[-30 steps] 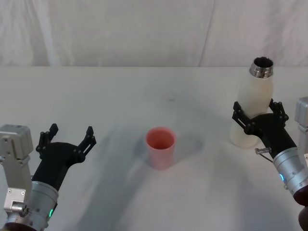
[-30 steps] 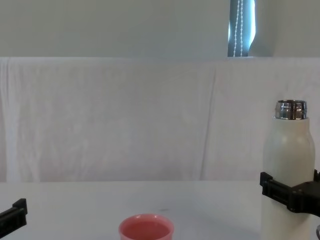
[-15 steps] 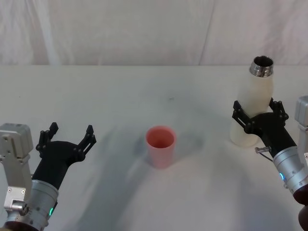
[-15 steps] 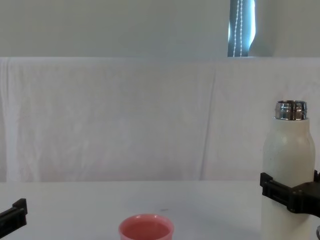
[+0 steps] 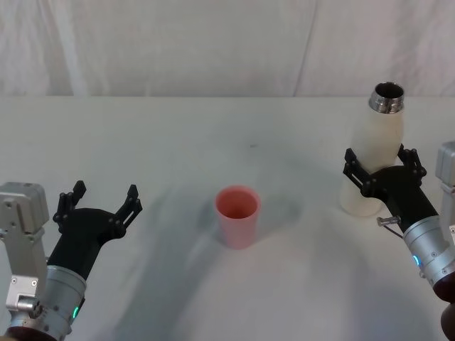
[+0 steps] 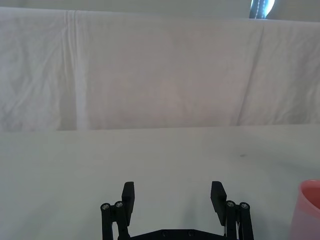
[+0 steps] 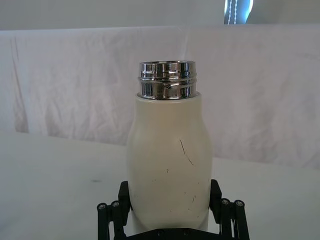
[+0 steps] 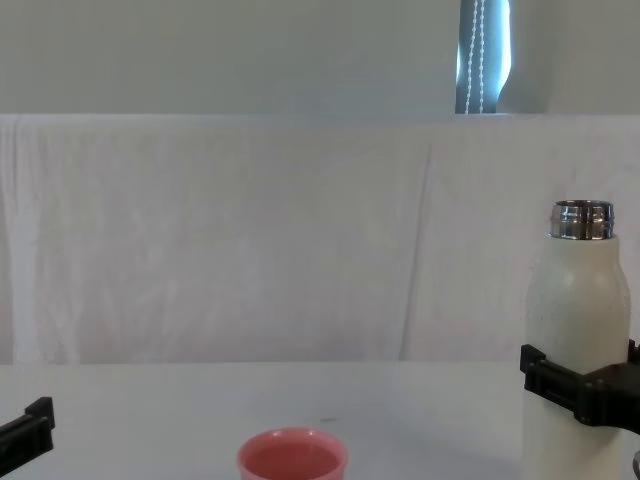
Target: Grasp the thermos with one hand and pour water into the cup lid.
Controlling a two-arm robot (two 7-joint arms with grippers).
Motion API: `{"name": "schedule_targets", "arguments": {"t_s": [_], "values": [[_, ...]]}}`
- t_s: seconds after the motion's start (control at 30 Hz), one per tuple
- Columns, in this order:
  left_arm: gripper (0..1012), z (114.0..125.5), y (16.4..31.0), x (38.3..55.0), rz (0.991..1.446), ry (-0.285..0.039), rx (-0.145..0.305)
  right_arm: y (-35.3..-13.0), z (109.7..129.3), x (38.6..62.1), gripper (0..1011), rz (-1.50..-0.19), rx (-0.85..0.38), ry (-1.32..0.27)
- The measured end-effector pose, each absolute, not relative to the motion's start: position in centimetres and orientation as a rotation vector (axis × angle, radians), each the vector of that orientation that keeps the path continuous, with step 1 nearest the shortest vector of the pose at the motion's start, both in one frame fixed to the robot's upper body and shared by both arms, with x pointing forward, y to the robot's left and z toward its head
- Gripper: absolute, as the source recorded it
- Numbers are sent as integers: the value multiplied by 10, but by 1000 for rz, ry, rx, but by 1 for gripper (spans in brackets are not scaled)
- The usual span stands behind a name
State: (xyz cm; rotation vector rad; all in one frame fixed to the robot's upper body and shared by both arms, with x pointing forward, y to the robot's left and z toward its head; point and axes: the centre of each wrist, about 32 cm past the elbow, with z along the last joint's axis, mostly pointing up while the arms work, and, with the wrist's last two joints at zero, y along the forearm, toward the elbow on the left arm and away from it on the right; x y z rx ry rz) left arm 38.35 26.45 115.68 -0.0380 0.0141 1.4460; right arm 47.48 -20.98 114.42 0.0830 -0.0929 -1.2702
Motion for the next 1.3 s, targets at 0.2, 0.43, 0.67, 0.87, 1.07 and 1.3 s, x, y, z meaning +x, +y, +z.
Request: {"name": "schedule_targets", "arguments": {"t_s": [0.2,0.43,0.67,0.87,1.07,1.3], "values": [[1001,1157,265,384,1446,14,-38,-210,1144,475,951,-1270,83,-93],[1001,1157,265,384,1446,14,-38,-210,1145,475,1000,-1270,85,-94],[1001,1157,265,384,1446,14,-38,-210,1145,475,1000,-1270,85,-94],[1001,1157,265,384,1446,14,-38,-210,1144,474,1000,-1271,84,-93],[1001,1157,265,384,1446,14,-38,-211,1144,472,1000,-1271,86,-89],[1001,1157,265,384,1446,14,-38,-211,1144,470,1000,-1268,82,-84]]}}
